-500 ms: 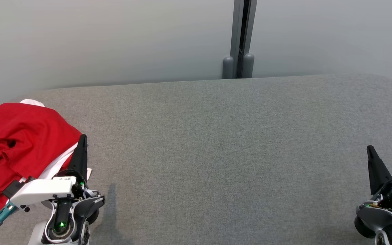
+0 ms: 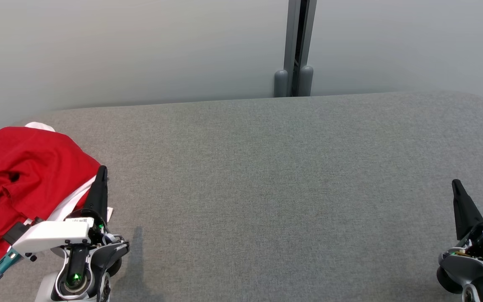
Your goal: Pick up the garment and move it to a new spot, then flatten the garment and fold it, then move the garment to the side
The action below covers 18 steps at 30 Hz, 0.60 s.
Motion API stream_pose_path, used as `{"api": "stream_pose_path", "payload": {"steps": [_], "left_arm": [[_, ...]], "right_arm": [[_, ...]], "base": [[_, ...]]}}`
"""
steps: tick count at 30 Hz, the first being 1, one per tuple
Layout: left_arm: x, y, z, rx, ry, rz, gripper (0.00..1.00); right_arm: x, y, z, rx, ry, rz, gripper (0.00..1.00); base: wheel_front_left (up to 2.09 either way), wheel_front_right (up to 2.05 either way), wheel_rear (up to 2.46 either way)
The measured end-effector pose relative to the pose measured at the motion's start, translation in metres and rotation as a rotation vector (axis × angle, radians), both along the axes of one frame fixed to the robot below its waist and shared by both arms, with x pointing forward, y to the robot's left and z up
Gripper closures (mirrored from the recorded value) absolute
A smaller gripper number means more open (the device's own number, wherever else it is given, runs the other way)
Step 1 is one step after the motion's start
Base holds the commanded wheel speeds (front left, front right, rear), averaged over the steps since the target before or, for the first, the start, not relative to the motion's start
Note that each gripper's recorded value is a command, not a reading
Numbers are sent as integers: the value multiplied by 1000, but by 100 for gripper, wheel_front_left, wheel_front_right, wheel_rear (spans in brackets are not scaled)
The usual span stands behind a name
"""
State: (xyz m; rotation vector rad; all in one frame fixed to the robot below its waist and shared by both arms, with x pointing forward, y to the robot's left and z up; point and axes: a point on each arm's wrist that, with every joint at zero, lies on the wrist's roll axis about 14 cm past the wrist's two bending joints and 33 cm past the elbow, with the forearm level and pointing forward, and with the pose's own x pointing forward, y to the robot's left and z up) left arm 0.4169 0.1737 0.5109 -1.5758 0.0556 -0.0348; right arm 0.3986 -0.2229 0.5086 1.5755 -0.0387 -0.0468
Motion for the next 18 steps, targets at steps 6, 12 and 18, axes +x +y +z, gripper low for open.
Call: {"api": "stream_pose_path", "payload": {"steps": [6, 12, 18], "left_arm": [[0, 0, 0, 0, 0, 0, 100], [0, 0, 0, 0, 0, 0, 100], [0, 0, 0, 0, 0, 0, 100]], "right_arm": [[0, 0, 0, 0, 0, 0, 100], [0, 0, 0, 0, 0, 0, 100], [0, 0, 0, 0, 0, 0, 100]], "base": [[0, 0, 0], [0, 0, 0], [0, 0, 0]]}}
